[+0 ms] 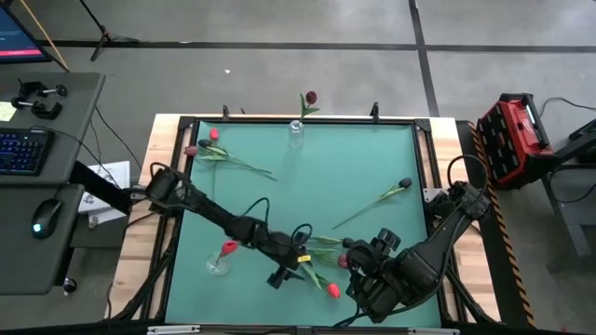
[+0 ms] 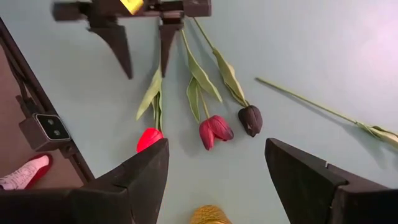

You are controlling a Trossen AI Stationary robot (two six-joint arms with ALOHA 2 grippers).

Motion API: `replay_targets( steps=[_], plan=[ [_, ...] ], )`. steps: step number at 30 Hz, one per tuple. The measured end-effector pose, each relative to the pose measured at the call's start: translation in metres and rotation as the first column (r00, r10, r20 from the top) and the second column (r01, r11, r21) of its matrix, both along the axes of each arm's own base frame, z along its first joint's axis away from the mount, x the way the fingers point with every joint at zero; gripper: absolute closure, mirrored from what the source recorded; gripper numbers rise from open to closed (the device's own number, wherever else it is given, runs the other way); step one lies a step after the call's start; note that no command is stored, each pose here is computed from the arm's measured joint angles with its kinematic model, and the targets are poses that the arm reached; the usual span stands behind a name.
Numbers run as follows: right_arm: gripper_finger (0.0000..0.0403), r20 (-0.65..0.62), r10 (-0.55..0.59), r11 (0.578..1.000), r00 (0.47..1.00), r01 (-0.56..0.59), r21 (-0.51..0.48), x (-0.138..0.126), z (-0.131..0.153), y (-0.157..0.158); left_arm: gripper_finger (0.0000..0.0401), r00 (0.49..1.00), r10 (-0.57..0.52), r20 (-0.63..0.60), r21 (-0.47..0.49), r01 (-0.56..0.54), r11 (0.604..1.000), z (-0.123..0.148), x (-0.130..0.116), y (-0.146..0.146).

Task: Sort flowers into vase by color
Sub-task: Put the bottom pink flower into the bottom transparent vase

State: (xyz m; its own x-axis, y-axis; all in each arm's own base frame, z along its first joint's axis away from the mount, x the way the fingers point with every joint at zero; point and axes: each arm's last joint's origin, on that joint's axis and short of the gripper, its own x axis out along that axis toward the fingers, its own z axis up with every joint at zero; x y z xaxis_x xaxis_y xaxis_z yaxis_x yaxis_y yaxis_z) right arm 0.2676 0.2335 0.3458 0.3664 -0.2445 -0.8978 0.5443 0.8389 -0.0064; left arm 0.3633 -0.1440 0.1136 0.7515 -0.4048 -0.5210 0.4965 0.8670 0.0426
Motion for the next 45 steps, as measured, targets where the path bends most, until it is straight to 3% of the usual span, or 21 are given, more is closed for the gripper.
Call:
replay_targets(
  steps=[14, 18, 23, 25, 30, 36, 40, 45],
  plan=[
    [0.0149, -0.004, -0.006, 1.0, 1.0, 0.006, 0.004, 0.001, 0.0, -0.002, 0.0206, 0.998, 0.013, -0.064, 0.043, -0.01, 0.999, -0.032, 0.001, 0.001],
    [0.0149, -0.004, -0.013, 1.0, 1.0, 0.013, 0.004, 0.003, 0.0, -0.004, 0.0259, 0.998, 0.022, -0.067, 0.03, -0.02, 0.999, -0.033, 0.002, 0.001],
    [0.0149, -0.003, -0.013, 1.0, 1.0, 0.013, -0.003, 0.005, 0.0, -0.005, 0.0379, 0.993, 0.091, -0.079, -0.025, -0.093, 0.995, -0.029, 0.006, 0.011],
    [0.0149, -0.005, -0.004, 1.0, 1.0, 0.004, -0.008, 0.005, 0.0, -0.006, 0.0388, 0.988, 0.13, -0.083, -0.04, -0.133, 0.99, -0.023, 0.008, 0.019],
    [0.0149, 0.001, -0.004, 1.0, 1.0, 0.004, -0.015, 0.005, 0.0, -0.006, 0.0396, 0.985, 0.169, -0.034, -0.034, -0.17, 0.985, 0.018, 0.009, 0.041],
    [0.0149, 0.042, -0.003, 0.998, 0.999, 0.005, -0.059, 0.006, 0.001, -0.007, 0.0399, 0.962, 0.248, 0.114, -0.026, -0.247, 0.969, 0.09, -0.001, 0.079],
    [0.0149, 0.065, -0.005, 0.996, 0.998, 0.011, -0.084, 0.006, 0.001, -0.007, 0.04, 0.901, 0.364, 0.235, -0.029, -0.368, 0.929, 0.138, -0.018, 0.11],
    [0.0149, 0.087, -0.007, 0.994, 0.996, 0.017, -0.107, 0.007, 0.002, -0.008, 0.04, 0.792, 0.495, 0.357, -0.099, -0.495, 0.863, 0.192, -0.05, 0.143]
  ],
)
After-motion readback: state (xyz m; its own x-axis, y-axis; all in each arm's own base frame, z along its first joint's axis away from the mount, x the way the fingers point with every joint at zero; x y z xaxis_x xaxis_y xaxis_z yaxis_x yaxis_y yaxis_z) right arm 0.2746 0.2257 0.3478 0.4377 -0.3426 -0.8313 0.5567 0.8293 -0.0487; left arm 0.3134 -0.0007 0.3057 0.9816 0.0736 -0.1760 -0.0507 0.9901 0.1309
